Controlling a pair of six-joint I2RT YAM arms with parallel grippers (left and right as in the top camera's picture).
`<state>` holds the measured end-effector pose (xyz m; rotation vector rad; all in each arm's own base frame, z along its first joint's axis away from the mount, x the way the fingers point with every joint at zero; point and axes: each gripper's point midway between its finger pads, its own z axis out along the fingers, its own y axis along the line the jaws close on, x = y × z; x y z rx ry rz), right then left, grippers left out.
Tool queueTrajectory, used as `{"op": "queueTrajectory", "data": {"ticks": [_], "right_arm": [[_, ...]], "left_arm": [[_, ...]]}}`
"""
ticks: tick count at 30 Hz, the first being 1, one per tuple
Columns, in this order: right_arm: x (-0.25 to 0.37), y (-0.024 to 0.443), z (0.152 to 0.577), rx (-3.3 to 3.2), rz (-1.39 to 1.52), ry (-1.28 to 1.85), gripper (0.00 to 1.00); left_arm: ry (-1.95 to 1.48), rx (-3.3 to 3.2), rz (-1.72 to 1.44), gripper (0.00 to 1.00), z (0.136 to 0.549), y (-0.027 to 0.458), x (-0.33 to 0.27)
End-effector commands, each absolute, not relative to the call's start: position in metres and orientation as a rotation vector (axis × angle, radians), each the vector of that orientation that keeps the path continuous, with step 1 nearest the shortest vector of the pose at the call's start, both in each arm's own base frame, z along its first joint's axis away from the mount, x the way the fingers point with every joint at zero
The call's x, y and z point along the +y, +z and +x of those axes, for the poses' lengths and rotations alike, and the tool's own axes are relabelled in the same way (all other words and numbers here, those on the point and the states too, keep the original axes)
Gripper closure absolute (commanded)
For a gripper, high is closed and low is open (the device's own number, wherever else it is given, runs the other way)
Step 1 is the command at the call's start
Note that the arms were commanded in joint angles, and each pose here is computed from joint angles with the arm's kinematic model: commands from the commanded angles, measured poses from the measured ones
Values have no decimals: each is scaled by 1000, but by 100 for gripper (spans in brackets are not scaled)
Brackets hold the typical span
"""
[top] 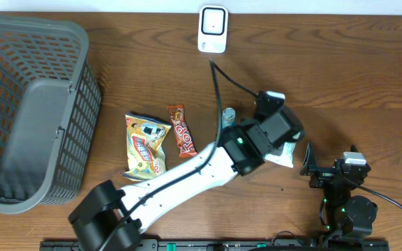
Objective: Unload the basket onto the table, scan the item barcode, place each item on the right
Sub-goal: 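Carry the orange tissue pack right and set it beside the bottle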
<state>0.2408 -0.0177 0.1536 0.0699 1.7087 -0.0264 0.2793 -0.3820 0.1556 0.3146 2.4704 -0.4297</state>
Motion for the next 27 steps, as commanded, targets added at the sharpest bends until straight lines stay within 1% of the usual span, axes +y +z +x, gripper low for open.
{"op": "queueTrajectory", "data": {"ticks": [1, 5, 8, 10, 11, 12, 13, 17, 20, 27], "right_arm": [[-16, 153, 241, 1707, 53, -27, 1], [-16, 153, 241, 1708, 53, -27, 1], [-16, 153, 241, 1707, 53, -27, 1], [-16, 153, 241, 1708, 53, -27, 1], [-16, 153, 241, 1707, 53, -27, 1], [-16, 153, 241, 1707, 53, -27, 1], [-16, 153, 241, 1707, 53, -27, 1], [-16, 153, 241, 1707, 53, -27, 1], [-16, 153, 241, 1708, 53, -27, 1], [-16, 153, 241, 1707, 53, -27, 1]], "left_arm": [[-293, 2541, 217, 92, 282, 111, -368], [-212, 2619, 167, 92, 280, 71, -364], [-189, 2646, 125, 92, 278, 58, -362], [-188, 2646, 125, 91, 278, 58, -362], [-189, 2645, 124, 78, 278, 58, -362], [-191, 2645, 122, 69, 278, 59, -362], [-194, 2647, 124, 63, 278, 59, -362], [-220, 2666, 136, 56, 273, 58, -366], [-233, 2672, 145, 55, 269, 60, -368], [-228, 2675, 151, 56, 262, 81, -358]]}}
